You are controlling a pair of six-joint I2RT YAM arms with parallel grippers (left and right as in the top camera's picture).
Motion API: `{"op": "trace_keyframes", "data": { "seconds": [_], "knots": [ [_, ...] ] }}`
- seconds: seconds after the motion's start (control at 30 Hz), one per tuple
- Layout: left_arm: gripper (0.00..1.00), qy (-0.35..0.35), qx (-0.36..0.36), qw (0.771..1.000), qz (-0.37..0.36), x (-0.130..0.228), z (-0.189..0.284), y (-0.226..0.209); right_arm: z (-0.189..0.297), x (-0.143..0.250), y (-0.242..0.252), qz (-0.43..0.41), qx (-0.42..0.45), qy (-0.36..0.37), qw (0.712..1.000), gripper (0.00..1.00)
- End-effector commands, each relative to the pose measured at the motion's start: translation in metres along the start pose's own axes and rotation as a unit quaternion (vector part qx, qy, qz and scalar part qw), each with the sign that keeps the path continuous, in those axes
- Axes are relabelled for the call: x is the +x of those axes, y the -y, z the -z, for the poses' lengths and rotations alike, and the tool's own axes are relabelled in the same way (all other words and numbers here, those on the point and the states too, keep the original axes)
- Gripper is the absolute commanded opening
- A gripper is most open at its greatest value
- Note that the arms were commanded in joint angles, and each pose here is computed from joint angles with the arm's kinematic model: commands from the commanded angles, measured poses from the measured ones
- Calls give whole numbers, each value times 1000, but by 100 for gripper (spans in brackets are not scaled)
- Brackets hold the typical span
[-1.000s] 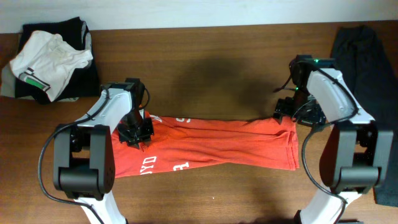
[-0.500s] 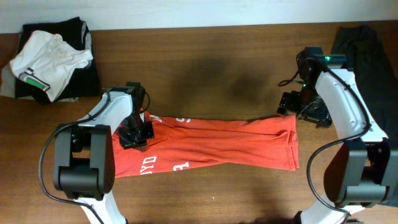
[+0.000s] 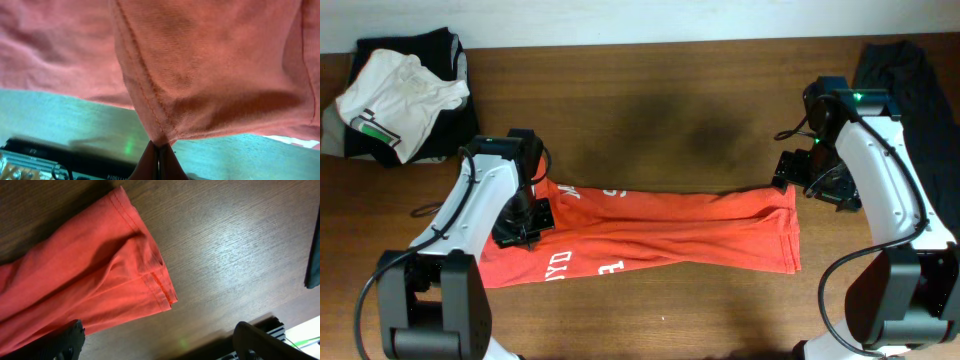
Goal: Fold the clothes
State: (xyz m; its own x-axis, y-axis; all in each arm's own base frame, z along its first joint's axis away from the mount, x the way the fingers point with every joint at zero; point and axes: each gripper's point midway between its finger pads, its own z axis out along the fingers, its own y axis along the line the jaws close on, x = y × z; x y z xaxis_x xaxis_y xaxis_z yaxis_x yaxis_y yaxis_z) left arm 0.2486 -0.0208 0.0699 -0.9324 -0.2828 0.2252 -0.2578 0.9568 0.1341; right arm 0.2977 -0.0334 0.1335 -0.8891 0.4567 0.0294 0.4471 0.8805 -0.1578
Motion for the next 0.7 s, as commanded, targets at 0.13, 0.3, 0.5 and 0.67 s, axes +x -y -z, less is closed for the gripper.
{"op": "trace_keyframes", "data": {
  "seconds": [0.13, 0.3, 0.5, 0.67],
  "knots": [
    [1, 1, -26, 999, 33, 15, 9, -16, 9, -1, 4, -8, 0, 13, 1000, 99],
    [2, -12, -32, 999, 41, 22, -11, -18, 8, 2, 2, -7, -6, 3, 1000, 99],
    [44, -12, -32, 998, 54, 24, -27, -18, 8, 4, -6, -6, -28, -3, 1000, 98],
    [51, 78, 48, 996, 18, -25, -8, 15, -15, -3, -36, 24, -41, 28, 999, 81]
  ]
}}
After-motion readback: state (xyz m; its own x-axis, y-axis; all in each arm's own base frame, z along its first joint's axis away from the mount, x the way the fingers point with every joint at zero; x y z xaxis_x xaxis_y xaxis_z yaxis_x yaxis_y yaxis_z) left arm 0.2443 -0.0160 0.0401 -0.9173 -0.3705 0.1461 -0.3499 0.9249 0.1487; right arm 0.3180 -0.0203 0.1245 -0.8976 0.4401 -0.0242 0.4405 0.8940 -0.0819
